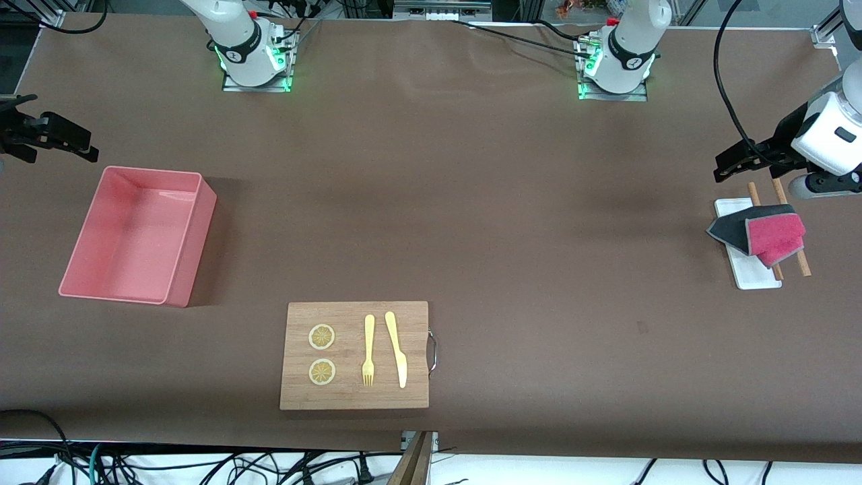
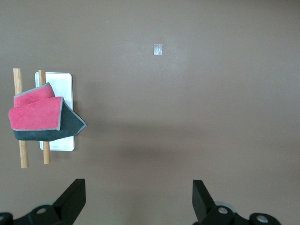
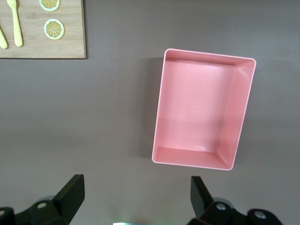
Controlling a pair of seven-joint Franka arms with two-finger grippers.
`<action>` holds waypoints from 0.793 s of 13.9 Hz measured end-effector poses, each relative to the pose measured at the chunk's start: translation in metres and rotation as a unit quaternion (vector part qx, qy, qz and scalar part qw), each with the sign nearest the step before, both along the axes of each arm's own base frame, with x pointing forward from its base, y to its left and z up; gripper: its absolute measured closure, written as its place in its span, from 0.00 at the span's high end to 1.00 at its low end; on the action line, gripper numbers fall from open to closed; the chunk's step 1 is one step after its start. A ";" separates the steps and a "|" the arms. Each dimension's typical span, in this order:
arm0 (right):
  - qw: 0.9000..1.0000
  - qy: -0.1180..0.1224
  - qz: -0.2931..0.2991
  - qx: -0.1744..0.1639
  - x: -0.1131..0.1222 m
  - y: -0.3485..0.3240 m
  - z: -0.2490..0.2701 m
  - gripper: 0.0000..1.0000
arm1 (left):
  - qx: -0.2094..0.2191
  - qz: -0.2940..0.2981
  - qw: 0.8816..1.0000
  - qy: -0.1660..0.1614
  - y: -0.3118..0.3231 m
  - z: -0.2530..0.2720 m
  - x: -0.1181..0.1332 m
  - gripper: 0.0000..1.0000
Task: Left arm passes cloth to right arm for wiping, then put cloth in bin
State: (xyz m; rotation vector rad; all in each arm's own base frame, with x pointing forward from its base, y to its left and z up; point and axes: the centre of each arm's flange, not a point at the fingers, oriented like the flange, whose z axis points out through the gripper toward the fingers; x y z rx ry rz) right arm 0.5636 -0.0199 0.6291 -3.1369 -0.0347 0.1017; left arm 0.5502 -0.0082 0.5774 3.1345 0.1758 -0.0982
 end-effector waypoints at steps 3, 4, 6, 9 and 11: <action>1.000 0.000 0.000 0.000 0.000 0.000 0.000 1.00 | -0.003 -0.011 1.000 0.001 0.007 -0.001 0.001 1.00; 1.000 0.000 0.000 0.000 0.000 0.000 0.000 1.00 | -0.003 -0.010 1.000 0.001 0.009 -0.001 0.001 1.00; 1.000 0.000 0.000 0.000 0.000 0.000 0.000 1.00 | -0.003 -0.008 1.000 -0.003 0.011 0.002 0.002 1.00; 1.000 0.000 0.000 0.000 0.000 0.000 0.000 1.00 | -0.003 -0.012 1.000 -0.012 0.011 0.010 0.003 1.00; 1.000 0.000 0.000 0.000 0.000 0.000 0.000 1.00 | -0.003 -0.015 1.000 -0.011 0.011 0.009 0.004 1.00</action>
